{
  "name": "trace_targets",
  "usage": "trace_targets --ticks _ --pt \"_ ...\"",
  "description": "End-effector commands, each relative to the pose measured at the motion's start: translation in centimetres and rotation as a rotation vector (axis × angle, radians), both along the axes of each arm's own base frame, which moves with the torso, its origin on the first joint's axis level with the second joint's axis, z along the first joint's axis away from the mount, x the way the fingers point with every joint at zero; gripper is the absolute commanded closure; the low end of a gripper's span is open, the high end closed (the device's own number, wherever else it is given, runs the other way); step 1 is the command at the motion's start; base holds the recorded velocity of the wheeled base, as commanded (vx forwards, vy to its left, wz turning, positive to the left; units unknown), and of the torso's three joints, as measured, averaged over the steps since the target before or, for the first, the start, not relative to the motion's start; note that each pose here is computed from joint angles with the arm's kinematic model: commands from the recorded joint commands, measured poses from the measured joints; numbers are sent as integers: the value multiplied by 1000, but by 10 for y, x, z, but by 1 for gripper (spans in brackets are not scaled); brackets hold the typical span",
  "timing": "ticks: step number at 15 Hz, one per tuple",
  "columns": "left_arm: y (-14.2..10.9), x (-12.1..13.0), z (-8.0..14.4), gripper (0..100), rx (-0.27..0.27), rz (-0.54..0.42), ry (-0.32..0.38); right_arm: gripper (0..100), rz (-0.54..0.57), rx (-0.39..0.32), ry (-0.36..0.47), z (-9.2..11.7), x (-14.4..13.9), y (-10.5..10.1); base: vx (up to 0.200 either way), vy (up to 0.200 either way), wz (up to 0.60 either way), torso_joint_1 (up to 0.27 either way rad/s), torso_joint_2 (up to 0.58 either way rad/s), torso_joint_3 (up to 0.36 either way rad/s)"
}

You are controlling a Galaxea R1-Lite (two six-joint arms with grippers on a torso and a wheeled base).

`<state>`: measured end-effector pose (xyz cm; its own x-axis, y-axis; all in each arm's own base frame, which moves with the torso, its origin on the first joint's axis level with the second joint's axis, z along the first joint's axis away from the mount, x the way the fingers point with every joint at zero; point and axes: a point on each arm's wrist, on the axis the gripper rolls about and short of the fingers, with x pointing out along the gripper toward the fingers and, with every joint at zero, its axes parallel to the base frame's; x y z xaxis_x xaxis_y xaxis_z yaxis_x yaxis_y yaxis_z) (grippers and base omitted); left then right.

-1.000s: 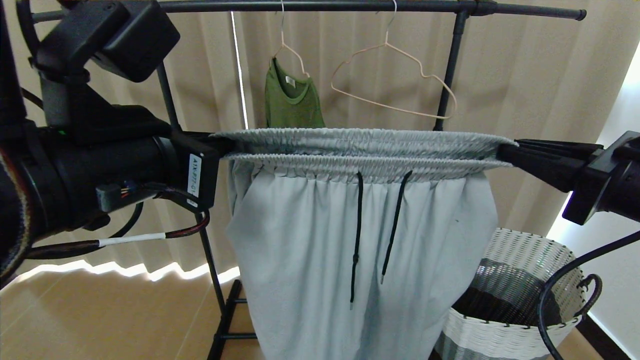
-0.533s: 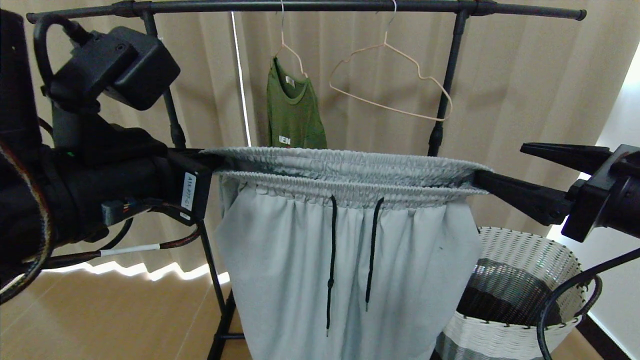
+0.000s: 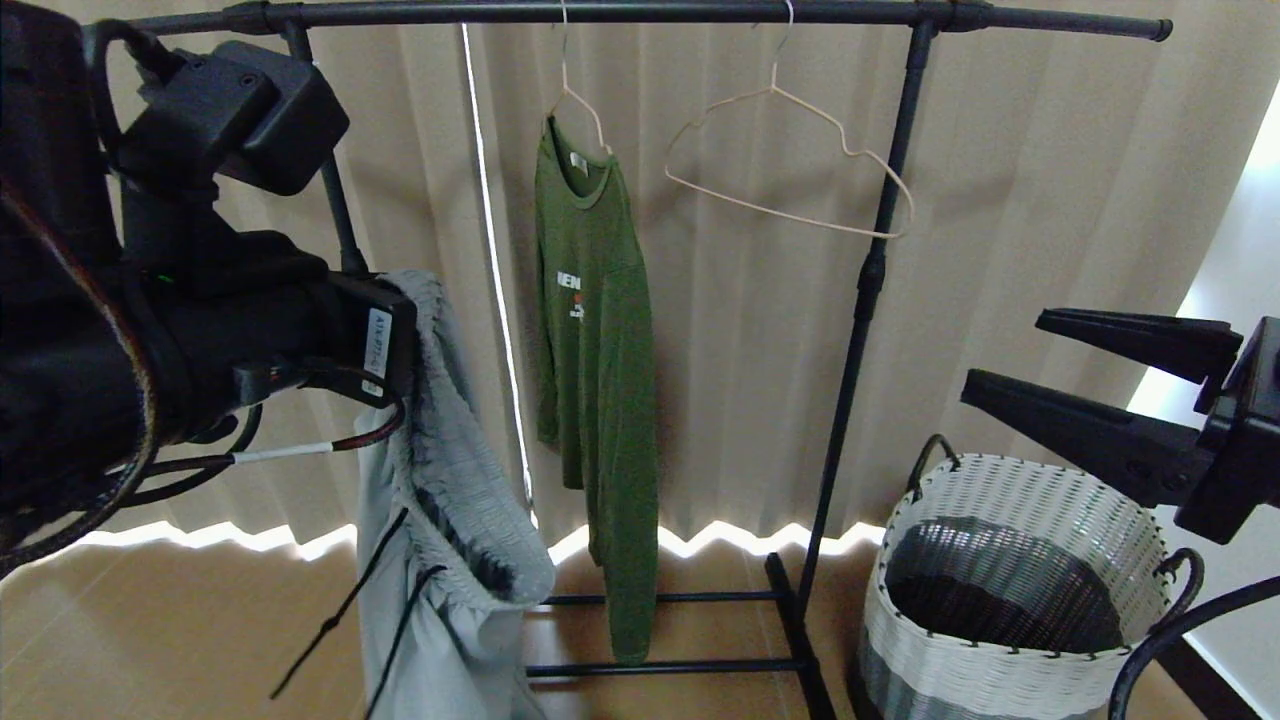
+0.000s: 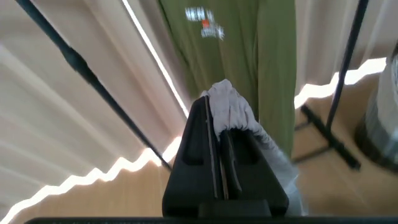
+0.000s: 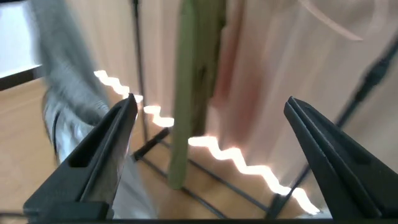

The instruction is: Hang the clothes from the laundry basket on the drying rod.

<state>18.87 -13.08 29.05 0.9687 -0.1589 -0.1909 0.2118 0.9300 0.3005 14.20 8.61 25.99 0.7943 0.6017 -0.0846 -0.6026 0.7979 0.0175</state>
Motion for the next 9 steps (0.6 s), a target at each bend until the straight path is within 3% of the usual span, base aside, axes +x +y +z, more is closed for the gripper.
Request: trace_targets --ticks 1,4,6,7,9 --pt "3 8 -3 100 8 36 9 0 -12 -21 15 -9 -4 -4 0 0 0 0 0 0" --pt "24 -3 -3 100 5 85 -4 0 -110 -123 -13 -22 -10 -19 0 0 0 0 0 0" --pt "42 -16 -11 100 35 114 0 0 -241 -207 -61 -22 -8 -30 0 0 0 0 0 0" --pt "51 -24 -18 100 52 128 11 0 -311 -227 -67 -22 -6 -36 0 0 0 0 0 0" --pt "57 -33 -28 100 65 132 24 0 -336 -232 -52 -27 -6 -40 0 0 0 0 0 0"
